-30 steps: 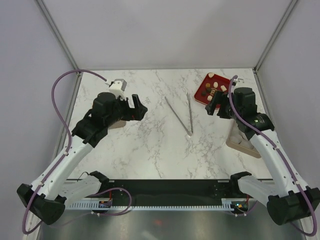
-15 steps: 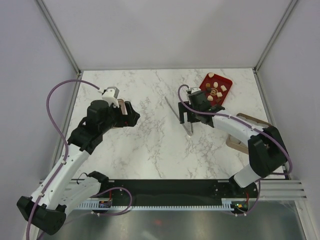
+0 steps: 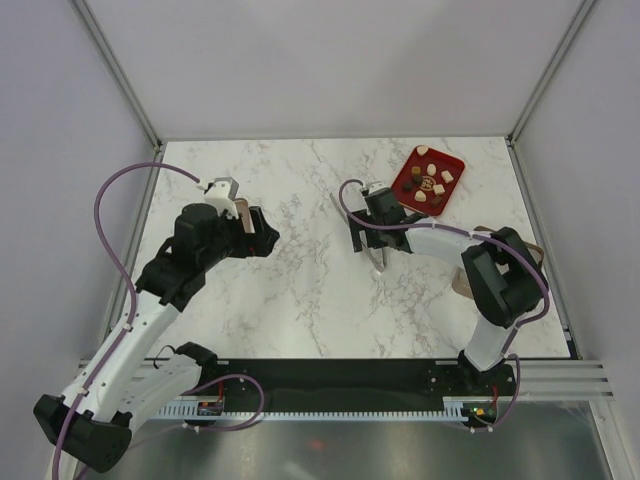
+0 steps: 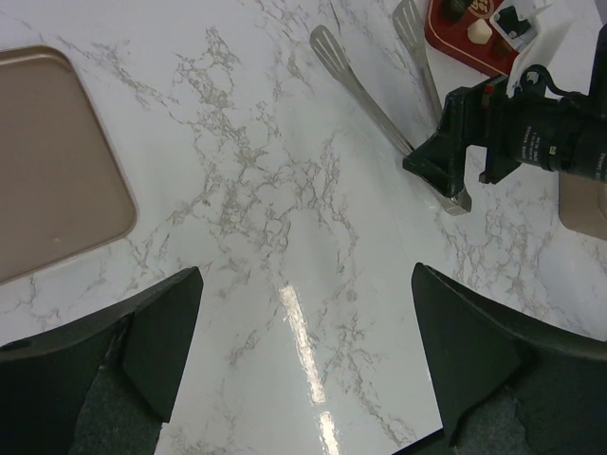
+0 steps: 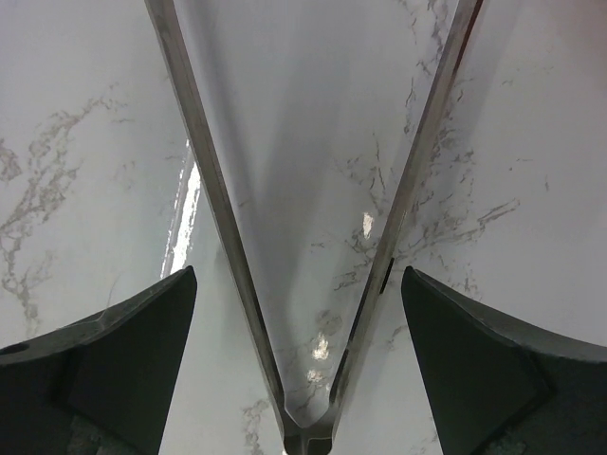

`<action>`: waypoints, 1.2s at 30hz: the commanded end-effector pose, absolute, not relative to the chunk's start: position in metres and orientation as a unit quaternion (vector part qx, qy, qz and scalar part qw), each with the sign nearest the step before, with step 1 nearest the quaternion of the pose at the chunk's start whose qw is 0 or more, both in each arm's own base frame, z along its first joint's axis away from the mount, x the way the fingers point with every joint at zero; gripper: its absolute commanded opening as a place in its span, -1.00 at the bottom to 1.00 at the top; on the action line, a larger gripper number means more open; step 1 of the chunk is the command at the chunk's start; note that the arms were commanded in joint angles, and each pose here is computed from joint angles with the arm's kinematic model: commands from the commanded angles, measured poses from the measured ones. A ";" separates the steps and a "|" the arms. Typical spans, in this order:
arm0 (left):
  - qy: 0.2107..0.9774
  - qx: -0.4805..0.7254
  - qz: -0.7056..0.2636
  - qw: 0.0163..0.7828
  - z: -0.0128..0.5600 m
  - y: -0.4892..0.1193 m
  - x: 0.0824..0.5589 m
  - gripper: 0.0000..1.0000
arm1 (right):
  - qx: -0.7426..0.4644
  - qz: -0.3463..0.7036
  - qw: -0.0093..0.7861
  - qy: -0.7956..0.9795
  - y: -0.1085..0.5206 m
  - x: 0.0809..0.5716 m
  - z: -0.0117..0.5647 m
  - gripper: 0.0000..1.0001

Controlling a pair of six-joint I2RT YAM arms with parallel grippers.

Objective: Pack the chocolate

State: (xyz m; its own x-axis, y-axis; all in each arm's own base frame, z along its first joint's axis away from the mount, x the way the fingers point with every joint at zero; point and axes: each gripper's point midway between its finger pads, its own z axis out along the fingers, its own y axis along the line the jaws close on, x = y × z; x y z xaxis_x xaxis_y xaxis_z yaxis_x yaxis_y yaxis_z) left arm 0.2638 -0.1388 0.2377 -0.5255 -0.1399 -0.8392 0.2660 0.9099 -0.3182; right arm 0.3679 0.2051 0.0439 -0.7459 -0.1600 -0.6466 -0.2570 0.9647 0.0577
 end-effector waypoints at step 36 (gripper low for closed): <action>0.836 0.048 -0.194 0.512 0.246 -0.133 0.268 0.99 | -0.149 0.027 0.357 0.922 0.203 0.391 0.094 0.33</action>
State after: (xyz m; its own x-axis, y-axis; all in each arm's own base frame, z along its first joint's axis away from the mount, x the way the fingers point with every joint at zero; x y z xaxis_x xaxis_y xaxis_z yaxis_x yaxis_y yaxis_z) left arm 0.2636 -0.1382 0.2362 -0.5264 -0.1383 -0.8389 0.2645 0.9111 -0.3162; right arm 0.3838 0.2053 0.0356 -0.7321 -0.2914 -0.6158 -0.3271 0.9432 -0.0575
